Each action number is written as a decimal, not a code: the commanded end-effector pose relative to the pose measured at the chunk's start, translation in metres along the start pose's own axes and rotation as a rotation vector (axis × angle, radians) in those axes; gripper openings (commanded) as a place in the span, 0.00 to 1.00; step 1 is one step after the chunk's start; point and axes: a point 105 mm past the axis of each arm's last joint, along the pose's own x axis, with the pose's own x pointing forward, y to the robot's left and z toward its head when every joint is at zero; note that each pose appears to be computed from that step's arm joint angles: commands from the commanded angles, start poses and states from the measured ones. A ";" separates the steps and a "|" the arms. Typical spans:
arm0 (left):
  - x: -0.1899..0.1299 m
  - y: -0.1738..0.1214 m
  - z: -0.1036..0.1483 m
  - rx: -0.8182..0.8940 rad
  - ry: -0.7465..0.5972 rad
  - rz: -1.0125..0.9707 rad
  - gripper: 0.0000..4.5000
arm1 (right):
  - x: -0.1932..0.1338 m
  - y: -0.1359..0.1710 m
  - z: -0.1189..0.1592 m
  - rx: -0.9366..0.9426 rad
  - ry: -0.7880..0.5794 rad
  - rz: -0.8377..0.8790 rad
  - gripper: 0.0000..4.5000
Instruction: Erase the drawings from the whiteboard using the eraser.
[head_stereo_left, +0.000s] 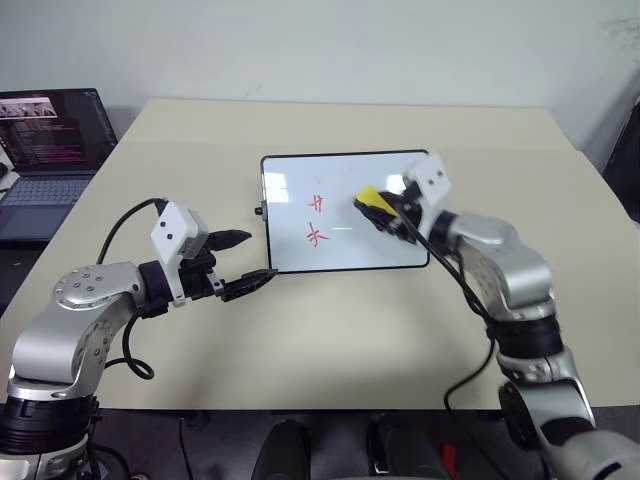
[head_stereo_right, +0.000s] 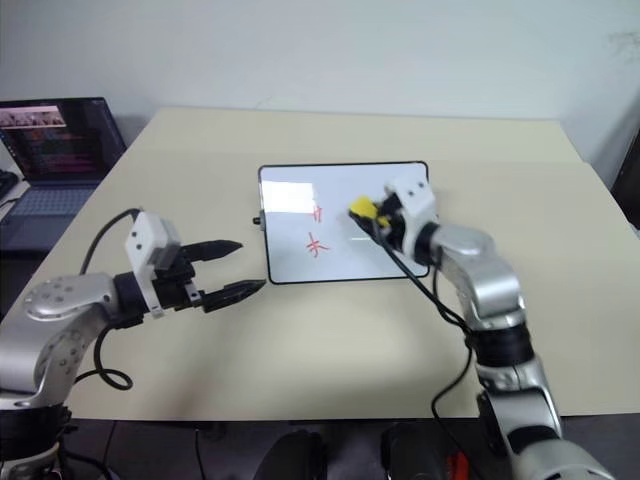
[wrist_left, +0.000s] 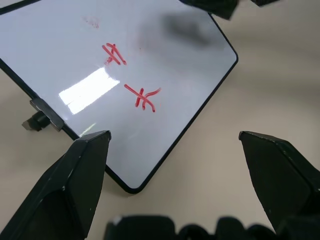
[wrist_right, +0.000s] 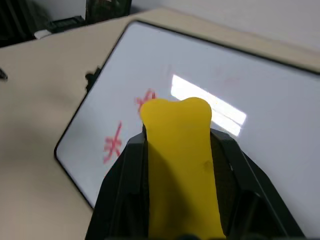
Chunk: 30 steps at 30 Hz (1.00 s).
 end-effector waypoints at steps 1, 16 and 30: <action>-0.005 0.000 0.014 0.045 -0.051 0.011 1.00 | -0.021 0.011 0.004 -0.013 -0.043 -0.003 0.28; -0.013 0.019 0.002 0.000 -0.002 0.075 1.00 | -0.027 0.027 -0.010 -0.075 0.025 -0.074 0.28; -0.016 0.018 0.005 0.007 0.014 0.076 1.00 | 0.048 0.051 0.039 -0.172 -0.052 0.055 0.28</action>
